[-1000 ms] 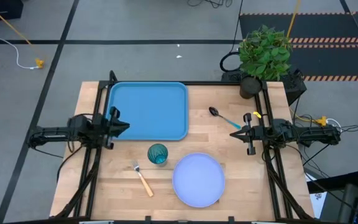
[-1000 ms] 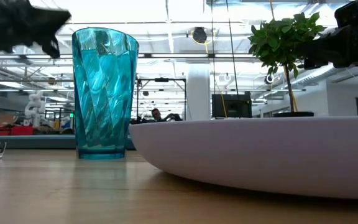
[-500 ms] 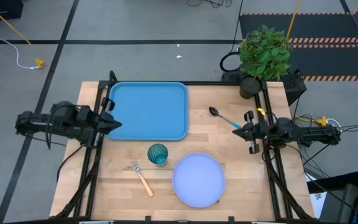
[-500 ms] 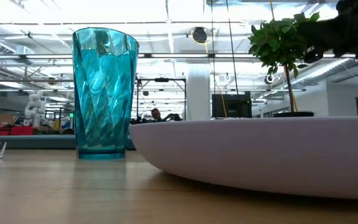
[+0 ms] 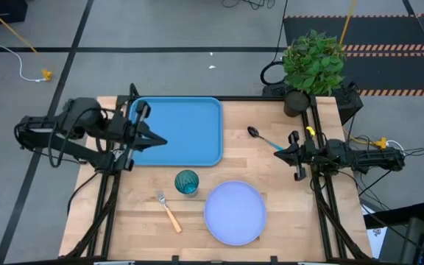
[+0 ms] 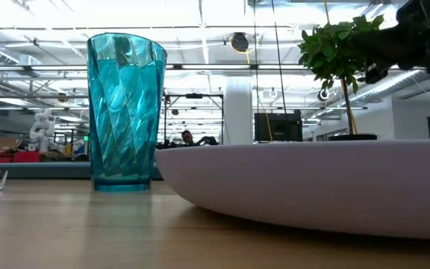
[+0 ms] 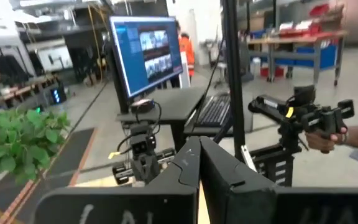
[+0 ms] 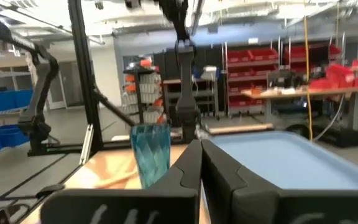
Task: Pick and place plate/cup/fork/spoon on tray
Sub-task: Put the blue glass cup on the blue tray
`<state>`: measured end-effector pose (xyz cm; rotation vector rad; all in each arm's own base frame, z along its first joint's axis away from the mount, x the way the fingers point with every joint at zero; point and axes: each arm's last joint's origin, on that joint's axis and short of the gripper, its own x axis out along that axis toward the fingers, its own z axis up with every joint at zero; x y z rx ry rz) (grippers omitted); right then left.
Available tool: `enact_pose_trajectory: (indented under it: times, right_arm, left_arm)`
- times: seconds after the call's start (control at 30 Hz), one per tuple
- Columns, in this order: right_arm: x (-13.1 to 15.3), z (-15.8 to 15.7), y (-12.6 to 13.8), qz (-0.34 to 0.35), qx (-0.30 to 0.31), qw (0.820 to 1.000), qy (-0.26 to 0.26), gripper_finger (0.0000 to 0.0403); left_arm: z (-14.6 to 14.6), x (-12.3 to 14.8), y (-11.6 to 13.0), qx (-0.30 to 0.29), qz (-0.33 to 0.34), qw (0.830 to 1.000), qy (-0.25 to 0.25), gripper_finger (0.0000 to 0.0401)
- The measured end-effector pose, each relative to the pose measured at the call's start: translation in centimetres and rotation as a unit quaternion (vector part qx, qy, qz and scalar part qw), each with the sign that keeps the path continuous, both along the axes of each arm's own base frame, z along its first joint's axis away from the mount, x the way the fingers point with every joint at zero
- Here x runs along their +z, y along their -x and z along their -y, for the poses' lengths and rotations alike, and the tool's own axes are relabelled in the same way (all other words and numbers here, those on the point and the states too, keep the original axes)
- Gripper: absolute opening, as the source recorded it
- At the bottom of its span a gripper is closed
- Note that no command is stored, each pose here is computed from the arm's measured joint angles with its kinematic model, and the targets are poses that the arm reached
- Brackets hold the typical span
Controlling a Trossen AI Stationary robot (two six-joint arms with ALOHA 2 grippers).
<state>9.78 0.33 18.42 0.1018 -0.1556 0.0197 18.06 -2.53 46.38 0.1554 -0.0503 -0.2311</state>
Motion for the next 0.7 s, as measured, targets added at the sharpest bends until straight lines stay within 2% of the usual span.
enact_pose_trajectory:
  times: [0.17,0.27,0.4,0.5,0.7]
  right_arm:
    - [-0.5,0.0,-0.3,-0.028,0.001,0.999,-0.018,0.0000]
    - [-0.8,0.2,-0.4,-0.049,-0.035,0.997,-0.053,0.0000]
    - [1.8,0.3,-0.4,-0.061,-0.045,0.995,-0.062,0.0000]
    - [3.1,0.3,-0.7,-0.096,-0.046,0.992,-0.064,0.0000]
    - [6.3,0.2,-2.1,-0.114,-0.049,0.990,-0.065,0.0000]
  left_arm:
    - [0.1,1.8,-1.7,0.018,-0.065,0.998,-0.009,0.0012]
    - [0.1,2.2,-2.2,0.018,-0.110,0.994,-0.015,0.0005]
    - [0.4,2.0,-2.7,0.014,-0.164,0.986,-0.019,0.0005]
    - [1.1,1.5,-3.4,0.004,-0.185,0.983,-0.010,0.0019]
    - [3.4,0.0,-4.9,-0.034,-0.233,0.972,-0.016,0.0047]
